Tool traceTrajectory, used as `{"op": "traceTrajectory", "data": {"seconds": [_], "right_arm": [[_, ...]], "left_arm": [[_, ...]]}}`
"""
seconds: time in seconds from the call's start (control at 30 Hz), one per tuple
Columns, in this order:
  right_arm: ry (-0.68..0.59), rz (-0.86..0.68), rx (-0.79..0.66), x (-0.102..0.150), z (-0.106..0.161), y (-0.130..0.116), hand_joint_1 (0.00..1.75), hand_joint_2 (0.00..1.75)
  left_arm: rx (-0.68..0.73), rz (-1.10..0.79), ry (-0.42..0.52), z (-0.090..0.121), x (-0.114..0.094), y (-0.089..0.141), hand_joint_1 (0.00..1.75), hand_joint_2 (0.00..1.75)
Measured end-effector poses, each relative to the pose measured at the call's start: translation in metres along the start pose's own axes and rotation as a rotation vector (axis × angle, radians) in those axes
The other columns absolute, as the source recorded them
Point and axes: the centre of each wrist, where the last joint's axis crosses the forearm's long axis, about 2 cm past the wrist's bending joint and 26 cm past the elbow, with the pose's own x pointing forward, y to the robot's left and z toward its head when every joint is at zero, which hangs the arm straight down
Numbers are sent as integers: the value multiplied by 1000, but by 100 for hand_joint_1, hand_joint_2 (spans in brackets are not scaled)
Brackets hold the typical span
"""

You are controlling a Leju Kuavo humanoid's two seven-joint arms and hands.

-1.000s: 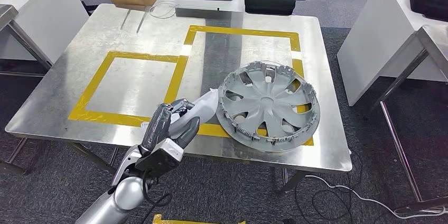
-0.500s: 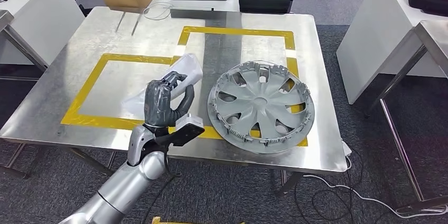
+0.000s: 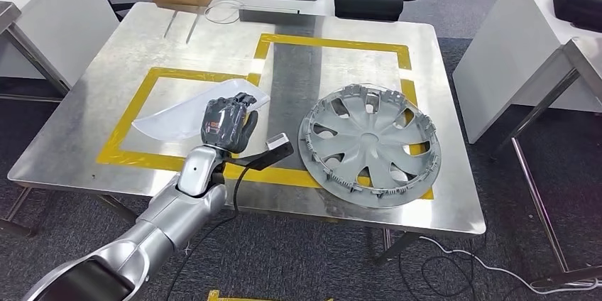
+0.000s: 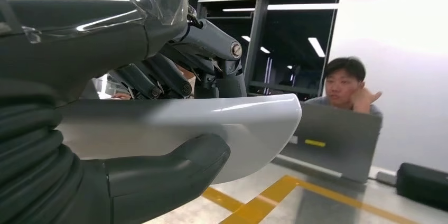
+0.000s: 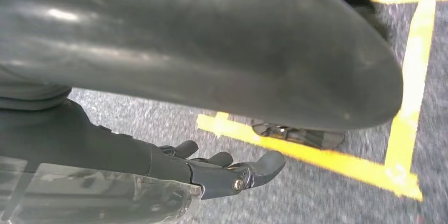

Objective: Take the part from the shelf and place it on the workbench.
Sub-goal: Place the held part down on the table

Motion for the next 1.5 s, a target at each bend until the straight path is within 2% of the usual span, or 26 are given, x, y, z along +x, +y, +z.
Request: {"op": "traceTrajectory", "data": {"seconds": [0.43,0.63,0.93,1.5], "right_arm": [[13,-24,-3,-5,1,-4,0,0],[11,19,-9,-5,1,-3,0,0],[26,25,-19,-5,1,-4,0,0],[38,-8,-31,-8,1,-5,0,0]], "left_arm": [[-3,34,100,-27,-2,14,175,175],[-21,33,114,-26,-7,11,175,175],[-8,55,104,-33,0,16,175,175],[-43,65,99,-24,-1,7,175,175]]}}
